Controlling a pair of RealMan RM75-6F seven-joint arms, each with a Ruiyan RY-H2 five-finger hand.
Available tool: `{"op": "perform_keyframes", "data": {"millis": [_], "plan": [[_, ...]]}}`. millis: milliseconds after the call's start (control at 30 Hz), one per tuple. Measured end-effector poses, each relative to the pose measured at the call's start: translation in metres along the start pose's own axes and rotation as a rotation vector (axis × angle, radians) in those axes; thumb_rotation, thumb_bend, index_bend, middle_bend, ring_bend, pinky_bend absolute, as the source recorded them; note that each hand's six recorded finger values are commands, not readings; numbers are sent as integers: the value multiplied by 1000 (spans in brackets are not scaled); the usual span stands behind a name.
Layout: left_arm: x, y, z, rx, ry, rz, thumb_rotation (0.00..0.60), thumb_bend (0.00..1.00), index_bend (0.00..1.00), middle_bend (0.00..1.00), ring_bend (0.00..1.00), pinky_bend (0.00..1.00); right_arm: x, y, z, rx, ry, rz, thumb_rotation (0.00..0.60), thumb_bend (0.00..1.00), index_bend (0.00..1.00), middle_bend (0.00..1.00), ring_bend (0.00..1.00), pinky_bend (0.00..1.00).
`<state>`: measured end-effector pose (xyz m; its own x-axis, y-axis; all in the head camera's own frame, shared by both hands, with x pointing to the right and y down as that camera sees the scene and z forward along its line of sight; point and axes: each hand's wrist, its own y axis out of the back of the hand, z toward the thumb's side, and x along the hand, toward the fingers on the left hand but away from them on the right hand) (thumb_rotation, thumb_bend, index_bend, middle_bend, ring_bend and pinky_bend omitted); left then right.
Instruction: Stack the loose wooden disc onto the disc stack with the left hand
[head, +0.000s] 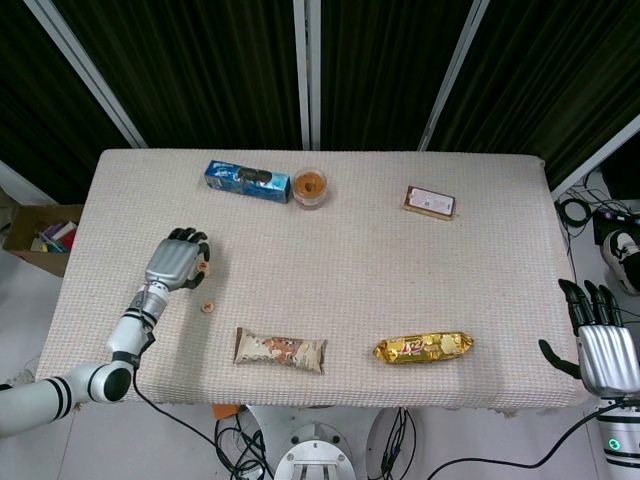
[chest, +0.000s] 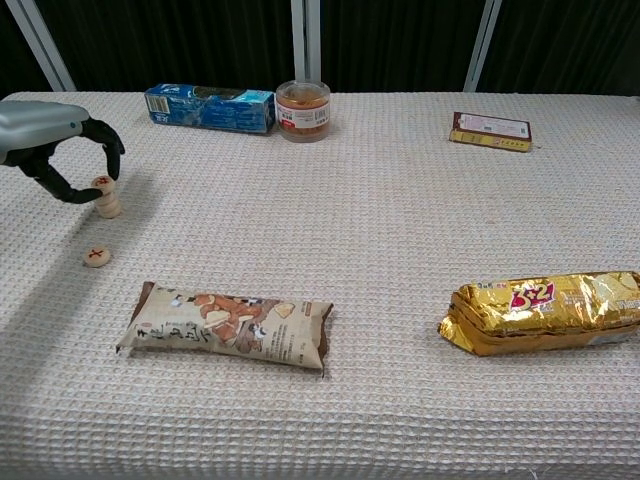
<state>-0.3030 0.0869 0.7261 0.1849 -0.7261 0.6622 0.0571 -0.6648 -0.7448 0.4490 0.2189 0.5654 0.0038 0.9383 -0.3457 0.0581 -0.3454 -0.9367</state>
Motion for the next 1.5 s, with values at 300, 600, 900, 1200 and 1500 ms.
{"op": "perform_keyframes", "data": {"millis": [300,600,900,1200,1500], "plan": [[1,-4,-2,0,7,-7,600,405,507,174,109,134,1,1,0,2,-3,-3,600,176,9,124,0,83],[2,-5,-3,-2,11,-8,600,400,501,171,109,134,1,0,0,1,-6,0,600,176,9,124,0,83],[3,-6,-3,4,10,-12,600,398,487,168,109,134,0,-1,-1,1,-9,2,600,176,9,124,0,82],[1,-5,-5,5,15,-13,600,397,484,167,109,134,1,-1,-1,-1,-9,0,600,176,9,124,0,82],[2,-6,-4,7,14,-17,600,392,442,159,109,134,2,0,-2,-2,-13,-3,600,176,9,124,0,83]]}}
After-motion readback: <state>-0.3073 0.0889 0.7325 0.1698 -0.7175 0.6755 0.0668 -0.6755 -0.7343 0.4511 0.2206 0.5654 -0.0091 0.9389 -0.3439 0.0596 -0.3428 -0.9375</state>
